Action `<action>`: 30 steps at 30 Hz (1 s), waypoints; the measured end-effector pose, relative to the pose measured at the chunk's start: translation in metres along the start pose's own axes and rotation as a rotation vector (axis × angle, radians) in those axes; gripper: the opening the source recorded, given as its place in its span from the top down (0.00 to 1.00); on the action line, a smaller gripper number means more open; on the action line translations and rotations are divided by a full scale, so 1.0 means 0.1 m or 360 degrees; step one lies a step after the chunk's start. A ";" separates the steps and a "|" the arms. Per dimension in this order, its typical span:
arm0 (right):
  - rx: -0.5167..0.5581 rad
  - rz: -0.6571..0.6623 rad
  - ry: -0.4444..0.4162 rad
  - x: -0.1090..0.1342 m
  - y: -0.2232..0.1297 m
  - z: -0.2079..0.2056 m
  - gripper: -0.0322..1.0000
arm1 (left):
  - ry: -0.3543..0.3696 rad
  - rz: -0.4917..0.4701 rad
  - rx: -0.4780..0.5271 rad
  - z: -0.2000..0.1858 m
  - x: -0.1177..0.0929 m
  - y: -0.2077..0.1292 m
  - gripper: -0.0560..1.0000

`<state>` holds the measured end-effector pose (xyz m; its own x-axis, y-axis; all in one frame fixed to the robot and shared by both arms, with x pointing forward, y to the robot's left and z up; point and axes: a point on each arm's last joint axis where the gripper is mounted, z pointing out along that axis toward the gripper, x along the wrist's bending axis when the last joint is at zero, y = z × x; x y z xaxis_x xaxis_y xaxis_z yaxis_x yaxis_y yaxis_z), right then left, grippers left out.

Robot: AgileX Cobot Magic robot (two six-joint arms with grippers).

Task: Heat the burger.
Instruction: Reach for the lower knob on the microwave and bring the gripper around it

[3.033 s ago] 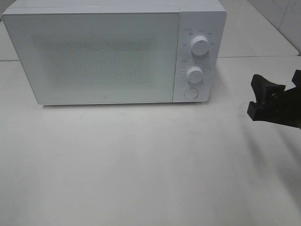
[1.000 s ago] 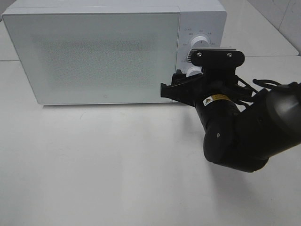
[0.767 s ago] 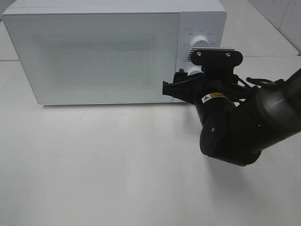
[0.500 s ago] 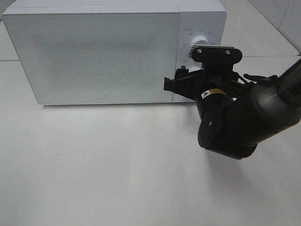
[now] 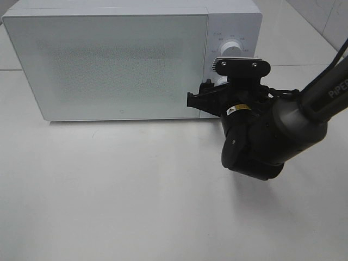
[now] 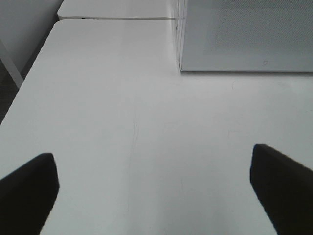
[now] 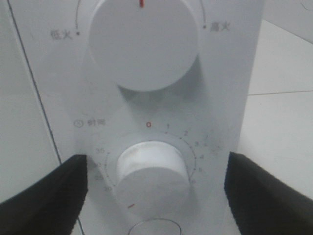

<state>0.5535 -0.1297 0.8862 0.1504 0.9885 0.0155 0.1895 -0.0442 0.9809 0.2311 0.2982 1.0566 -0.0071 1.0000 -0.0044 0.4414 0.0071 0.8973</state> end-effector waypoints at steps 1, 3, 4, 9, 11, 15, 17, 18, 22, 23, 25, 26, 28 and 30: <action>-0.0004 0.0005 0.0001 0.01 0.01 0.01 0.23 | 0.0000 0.0000 0.0000 0.00 0.00 0.00 0.01; -0.0008 0.0008 0.0002 0.02 0.01 0.01 0.23 | 0.0000 0.0000 0.0000 0.00 0.00 0.00 0.01; -0.0008 0.0010 0.0001 0.02 0.01 0.01 0.23 | 0.0000 0.0000 0.0000 0.00 0.00 0.00 0.01; -0.0006 0.0015 -0.0003 0.01 0.02 0.02 0.23 | 0.0000 0.0000 0.0000 0.00 0.00 0.00 0.01; -0.0006 0.0016 -0.0002 0.02 0.02 0.02 0.23 | 0.0000 0.0000 0.0000 0.00 0.00 0.00 0.01; 0.0004 0.0020 -0.0006 0.01 0.02 0.04 0.23 | 0.0000 0.0000 0.0000 0.00 0.00 0.00 0.01; 0.0003 0.0019 -0.0004 0.01 0.02 0.04 0.23 | 0.0000 0.0000 0.0000 0.00 0.00 0.00 0.01; 0.0003 0.0019 -0.0004 0.01 0.02 0.04 0.23 | 0.0000 0.0000 0.0000 0.00 0.00 0.00 0.01; 0.0003 0.0008 0.0003 0.01 0.02 0.04 0.25 | 0.0000 0.0000 0.0000 0.00 0.00 0.00 0.01; 0.0003 0.0006 0.0003 0.01 0.02 0.04 0.25 | 0.0000 0.0000 0.0000 0.00 0.00 0.00 0.01; 0.0002 0.0007 0.0005 0.02 0.02 0.03 0.25 | 0.0000 0.0000 0.0000 0.00 0.00 0.00 0.01; 0.0002 0.0007 0.0005 0.02 0.02 0.03 0.25 | 0.0000 0.0000 0.0000 0.00 0.00 0.00 0.01; 0.0009 0.0004 0.0000 0.00 0.02 0.02 0.25 | 0.0000 0.0000 0.0000 0.00 0.00 0.00 0.01; 0.0011 0.0007 -0.0009 -0.01 0.01 0.02 0.25 | 0.0000 0.0000 0.0000 0.00 0.00 0.00 0.01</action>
<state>0.5552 -0.1305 0.8871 0.1569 0.9874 0.0188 0.1958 -0.0498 0.9794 0.2311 0.2982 1.0566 -0.0071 1.0000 -0.0044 0.4414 0.0071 0.8973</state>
